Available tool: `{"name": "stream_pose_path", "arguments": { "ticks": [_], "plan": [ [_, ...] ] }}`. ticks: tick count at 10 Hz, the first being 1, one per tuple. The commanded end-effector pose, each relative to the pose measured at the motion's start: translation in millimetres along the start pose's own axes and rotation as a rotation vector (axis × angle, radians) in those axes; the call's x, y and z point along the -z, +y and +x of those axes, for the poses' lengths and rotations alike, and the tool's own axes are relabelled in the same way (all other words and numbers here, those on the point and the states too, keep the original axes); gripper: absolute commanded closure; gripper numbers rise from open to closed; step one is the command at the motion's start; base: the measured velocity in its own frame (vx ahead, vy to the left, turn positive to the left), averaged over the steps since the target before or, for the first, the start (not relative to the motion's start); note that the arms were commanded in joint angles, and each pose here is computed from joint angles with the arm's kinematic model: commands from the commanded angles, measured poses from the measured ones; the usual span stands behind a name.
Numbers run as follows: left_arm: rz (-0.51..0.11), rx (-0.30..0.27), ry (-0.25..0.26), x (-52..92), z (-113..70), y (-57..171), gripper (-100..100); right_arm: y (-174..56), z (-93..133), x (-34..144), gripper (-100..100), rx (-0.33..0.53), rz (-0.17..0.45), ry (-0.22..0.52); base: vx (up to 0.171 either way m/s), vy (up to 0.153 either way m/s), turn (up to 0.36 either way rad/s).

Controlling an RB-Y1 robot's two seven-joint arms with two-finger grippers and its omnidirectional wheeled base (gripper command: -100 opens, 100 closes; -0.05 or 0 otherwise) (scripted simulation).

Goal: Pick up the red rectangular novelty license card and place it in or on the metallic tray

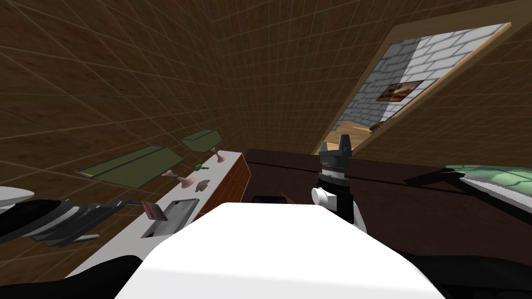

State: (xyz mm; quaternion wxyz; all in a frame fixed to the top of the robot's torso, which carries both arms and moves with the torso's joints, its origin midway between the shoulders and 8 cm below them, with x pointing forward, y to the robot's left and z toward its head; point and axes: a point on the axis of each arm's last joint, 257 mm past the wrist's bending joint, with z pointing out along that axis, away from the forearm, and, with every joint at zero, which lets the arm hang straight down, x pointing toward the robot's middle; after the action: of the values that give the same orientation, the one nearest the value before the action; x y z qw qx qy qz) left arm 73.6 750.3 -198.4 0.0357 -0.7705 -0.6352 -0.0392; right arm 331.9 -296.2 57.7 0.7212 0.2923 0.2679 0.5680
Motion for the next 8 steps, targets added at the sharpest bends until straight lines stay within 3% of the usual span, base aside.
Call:
{"name": "stream_pose_path", "arguments": {
  "ticks": [1,4,6,7,8],
  "plan": [
    [0.001,-0.001,-0.003,3.9,0.0,-2,-100,0,0,0.0,0,0.000,0.000,0.000,-0.010,-0.022,-0.009],
    [0.001,0.006,0.000,21.9,8.6,-5,-100,0,0,0.0,0,0.000,0.000,0.000,-0.010,-0.022,-0.017],
    [0.001,0.006,0.000,21.9,8.6,-5,-100,0,0,0.0,0,0.000,0.000,0.000,-0.005,-0.015,-0.002],
    [0.001,0.012,0.002,34.0,13.6,-7,-100,0,0,0.0,0,0.000,0.000,0.000,-0.007,-0.019,-0.029],
    [0.001,0.012,0.001,34.0,13.3,-7,-100,0,0,0.0,0,0.000,0.000,0.000,-0.011,-0.024,-0.017]
  ]
}}
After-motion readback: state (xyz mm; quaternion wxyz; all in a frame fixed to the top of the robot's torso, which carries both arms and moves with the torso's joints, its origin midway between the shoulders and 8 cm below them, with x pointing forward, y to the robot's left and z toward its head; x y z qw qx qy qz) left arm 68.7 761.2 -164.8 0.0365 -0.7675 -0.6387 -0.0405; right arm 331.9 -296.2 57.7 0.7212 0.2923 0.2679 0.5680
